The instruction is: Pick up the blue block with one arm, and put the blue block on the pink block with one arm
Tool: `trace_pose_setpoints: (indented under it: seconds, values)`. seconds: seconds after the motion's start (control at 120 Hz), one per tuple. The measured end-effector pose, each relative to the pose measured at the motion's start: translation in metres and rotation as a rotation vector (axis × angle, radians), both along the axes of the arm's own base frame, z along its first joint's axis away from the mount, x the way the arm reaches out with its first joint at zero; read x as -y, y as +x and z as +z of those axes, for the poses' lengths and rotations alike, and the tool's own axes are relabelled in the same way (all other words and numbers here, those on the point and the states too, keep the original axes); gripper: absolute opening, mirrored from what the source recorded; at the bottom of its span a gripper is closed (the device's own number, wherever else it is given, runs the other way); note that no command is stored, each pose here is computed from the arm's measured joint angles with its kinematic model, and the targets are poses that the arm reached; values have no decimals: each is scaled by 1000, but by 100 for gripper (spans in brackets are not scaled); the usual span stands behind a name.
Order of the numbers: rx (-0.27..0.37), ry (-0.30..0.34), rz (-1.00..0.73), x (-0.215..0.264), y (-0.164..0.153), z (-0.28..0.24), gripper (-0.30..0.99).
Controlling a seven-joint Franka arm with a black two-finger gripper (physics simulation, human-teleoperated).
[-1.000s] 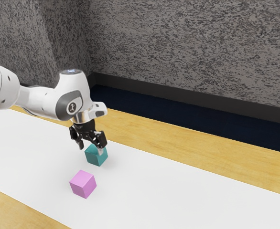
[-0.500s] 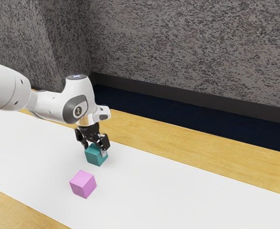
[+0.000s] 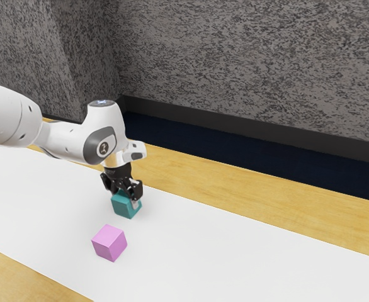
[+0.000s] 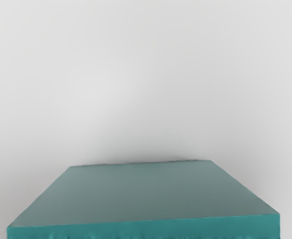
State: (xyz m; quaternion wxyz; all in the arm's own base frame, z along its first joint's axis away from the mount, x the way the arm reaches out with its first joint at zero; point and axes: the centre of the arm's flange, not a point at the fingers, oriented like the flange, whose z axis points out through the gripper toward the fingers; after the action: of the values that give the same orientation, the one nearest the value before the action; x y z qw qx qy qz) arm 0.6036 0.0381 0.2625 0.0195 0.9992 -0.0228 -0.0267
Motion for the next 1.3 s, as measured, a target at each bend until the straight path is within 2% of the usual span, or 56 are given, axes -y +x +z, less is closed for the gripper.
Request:
trace_pose_setpoints:
  seconds: [0.142, 0.242, 0.342, 0.45, 0.575, 0.692, 0.867, 1.008, 1.142, 1.208, 1.3]
  values:
    - [37, 12, -3, 1, 1, 29, 36]
    - [83, 27, -15, 10, -6, 77, 36]
    - [86, 46, -33, 30, -48, 107, 36]
    - [64, 63, -42, 46, -94, 108, 37]
    - [36, 64, -33, 57, -123, 98, 36]
    - [39, 62, 5, 54, -146, 101, 37]
    - [35, 36, 45, 55, -147, 94, 37]
    - [28, 24, 58, 56, -146, 89, 52]
    - [35, 21, 65, 55, -145, 92, 60]
    - [82, 18, 67, 55, -130, 120, 62]
    - [218, -9, 90, 44, -70, 238, 65]
